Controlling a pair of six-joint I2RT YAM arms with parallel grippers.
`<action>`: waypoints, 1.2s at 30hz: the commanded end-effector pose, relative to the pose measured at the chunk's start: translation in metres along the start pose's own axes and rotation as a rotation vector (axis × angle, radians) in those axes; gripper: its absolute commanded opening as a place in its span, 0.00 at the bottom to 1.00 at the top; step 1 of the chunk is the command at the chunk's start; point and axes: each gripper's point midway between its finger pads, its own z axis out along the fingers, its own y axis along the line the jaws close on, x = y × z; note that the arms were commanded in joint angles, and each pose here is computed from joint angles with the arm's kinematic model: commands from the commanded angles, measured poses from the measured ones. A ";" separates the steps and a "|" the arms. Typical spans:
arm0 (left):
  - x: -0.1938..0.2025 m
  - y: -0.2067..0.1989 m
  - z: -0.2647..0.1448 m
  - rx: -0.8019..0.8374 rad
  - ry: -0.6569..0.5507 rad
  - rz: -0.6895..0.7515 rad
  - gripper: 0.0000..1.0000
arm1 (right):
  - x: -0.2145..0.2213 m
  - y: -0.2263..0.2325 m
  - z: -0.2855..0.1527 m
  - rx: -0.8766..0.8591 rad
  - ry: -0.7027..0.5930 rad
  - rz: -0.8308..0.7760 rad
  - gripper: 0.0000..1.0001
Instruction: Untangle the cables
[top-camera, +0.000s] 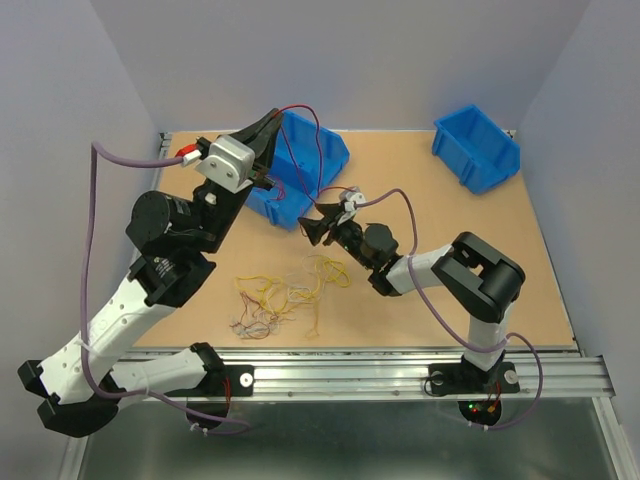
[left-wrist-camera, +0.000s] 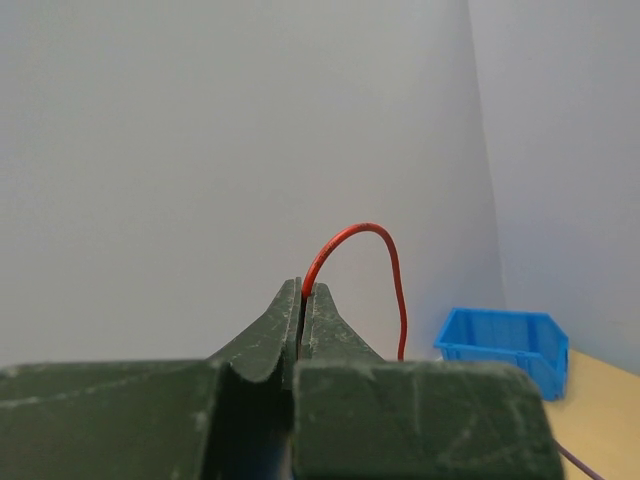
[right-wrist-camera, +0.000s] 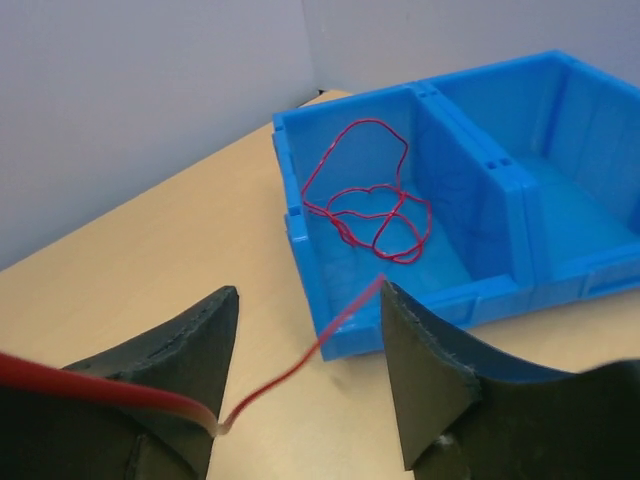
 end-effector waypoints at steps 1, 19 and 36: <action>-0.022 0.004 -0.004 -0.004 -0.070 -0.033 0.00 | -0.061 0.002 0.014 0.027 -0.225 0.017 0.46; 0.063 0.028 0.053 -0.216 0.123 0.217 0.00 | -0.098 -0.009 0.029 -0.105 -0.156 0.028 0.00; 0.126 0.104 0.077 -0.308 0.188 0.306 0.00 | -0.057 -0.040 0.119 -0.229 0.022 0.053 0.01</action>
